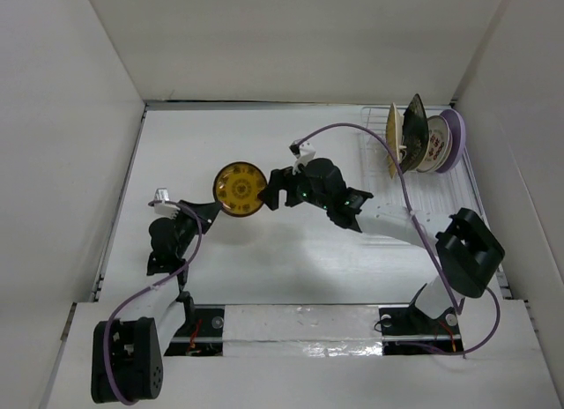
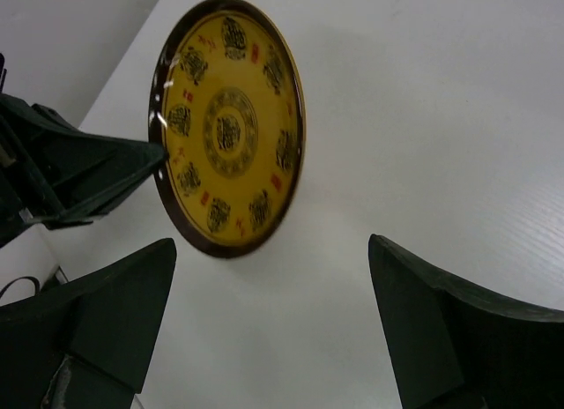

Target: Load the plates into the dish rack

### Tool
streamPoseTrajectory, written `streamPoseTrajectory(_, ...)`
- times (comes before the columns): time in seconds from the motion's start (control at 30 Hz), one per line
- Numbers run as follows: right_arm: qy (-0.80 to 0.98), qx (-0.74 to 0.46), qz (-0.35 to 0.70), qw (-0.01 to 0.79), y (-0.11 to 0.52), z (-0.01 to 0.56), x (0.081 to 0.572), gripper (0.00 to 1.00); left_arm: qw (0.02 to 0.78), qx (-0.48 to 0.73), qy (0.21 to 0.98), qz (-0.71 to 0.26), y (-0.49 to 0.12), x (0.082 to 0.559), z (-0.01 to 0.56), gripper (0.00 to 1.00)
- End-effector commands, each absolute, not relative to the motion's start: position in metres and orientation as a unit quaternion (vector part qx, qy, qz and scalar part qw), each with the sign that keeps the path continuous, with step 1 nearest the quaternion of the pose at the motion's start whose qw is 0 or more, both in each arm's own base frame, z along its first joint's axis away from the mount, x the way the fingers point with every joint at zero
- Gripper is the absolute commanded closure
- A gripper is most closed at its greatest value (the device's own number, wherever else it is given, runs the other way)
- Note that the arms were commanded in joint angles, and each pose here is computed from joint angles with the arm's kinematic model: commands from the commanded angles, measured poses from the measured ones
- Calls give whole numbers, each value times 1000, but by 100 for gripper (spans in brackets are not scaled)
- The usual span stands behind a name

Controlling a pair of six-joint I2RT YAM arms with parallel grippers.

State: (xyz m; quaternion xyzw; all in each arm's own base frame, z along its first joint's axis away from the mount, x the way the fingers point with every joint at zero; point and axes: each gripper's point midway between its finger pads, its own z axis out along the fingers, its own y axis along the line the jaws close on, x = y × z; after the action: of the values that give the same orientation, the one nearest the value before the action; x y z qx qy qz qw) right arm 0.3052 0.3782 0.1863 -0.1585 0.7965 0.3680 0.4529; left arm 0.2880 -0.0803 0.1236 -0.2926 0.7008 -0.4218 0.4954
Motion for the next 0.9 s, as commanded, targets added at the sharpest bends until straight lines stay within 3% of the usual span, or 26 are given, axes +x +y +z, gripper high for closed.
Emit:
streamPoseTrajectory(0.0,762,-167,409,473,403,225,311,5,535,-216,668,-471,-99,284,162,100)
streamPoseTrajectory(0.17,778,-143,387,475,399,213,330,9,534,-177,661,-498,-119,275,174,100)
streamPoseTrajectory(0.27,778,-137,392,472,398,211,333,24,533,-163,654,-511,-125,271,180,100)
streamPoseTrajectory(0.33,773,-134,398,476,399,216,333,51,534,-157,649,-518,-126,269,183,100)
streamPoseTrajectory(0.37,772,-129,397,480,397,219,334,80,534,-157,648,-520,-127,269,184,100)
streamPoseTrajectory(0.43,763,-114,397,498,389,235,338,100,532,-155,651,-519,-127,271,183,100)
streamPoseTrajectory(0.5,760,-101,388,512,381,243,341,100,537,-150,646,-522,-128,269,185,97)
streamPoseTrajectory(0.53,754,-89,383,525,370,255,348,100,546,-143,638,-524,-128,269,191,88)
streamPoseTrajectory(0.57,751,-80,376,536,363,263,353,100,549,-142,635,-525,-127,269,193,72)
streamPoseTrajectory(0.67,758,-44,319,568,321,279,375,100,563,-130,624,-526,-127,269,203,52)
streamPoseTrajectory(0.87,767,70,103,630,190,312,409,100,563,-91,627,-531,-150,268,208,43)
